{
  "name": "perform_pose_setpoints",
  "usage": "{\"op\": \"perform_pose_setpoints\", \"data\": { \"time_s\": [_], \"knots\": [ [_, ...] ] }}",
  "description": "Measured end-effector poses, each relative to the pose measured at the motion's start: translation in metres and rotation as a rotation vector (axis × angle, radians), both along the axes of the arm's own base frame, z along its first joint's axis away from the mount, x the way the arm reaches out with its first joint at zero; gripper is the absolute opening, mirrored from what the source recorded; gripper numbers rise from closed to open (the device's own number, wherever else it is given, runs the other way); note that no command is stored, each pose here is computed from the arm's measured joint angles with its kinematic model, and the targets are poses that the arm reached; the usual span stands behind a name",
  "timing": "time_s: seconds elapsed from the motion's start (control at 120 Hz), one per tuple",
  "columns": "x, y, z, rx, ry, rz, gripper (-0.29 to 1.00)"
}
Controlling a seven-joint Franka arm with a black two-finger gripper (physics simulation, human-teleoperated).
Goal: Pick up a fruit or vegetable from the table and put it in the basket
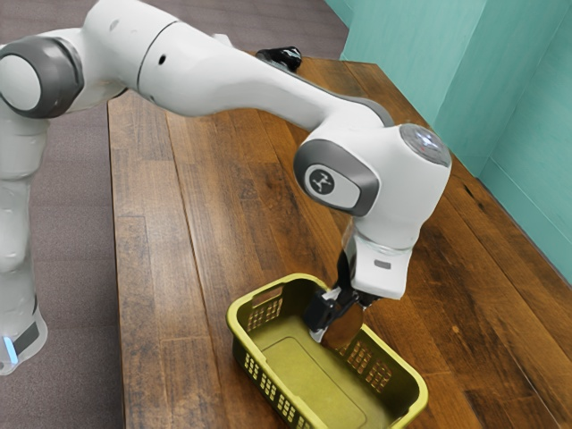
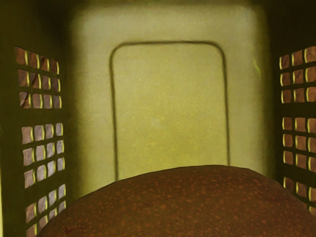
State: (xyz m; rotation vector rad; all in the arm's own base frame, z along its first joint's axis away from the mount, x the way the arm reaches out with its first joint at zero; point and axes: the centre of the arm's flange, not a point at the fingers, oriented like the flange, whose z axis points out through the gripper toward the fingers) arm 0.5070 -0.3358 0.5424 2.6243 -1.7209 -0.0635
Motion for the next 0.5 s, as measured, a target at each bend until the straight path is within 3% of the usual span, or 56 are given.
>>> {"op": "perform_pose_setpoints", "data": {
  "time_s": [0.067, 0.183, 0.5],
  "knots": [
    [-0.002, -0.005, -0.002, -0.004, -0.003, 0.007, 0.46],
    [-0.003, -0.010, -0.004, -0.008, -0.003, 0.028, 0.59],
    [-0.003, -0.011, -0.005, -0.005, -0.006, 0.082, 0.69]
  ]
}}
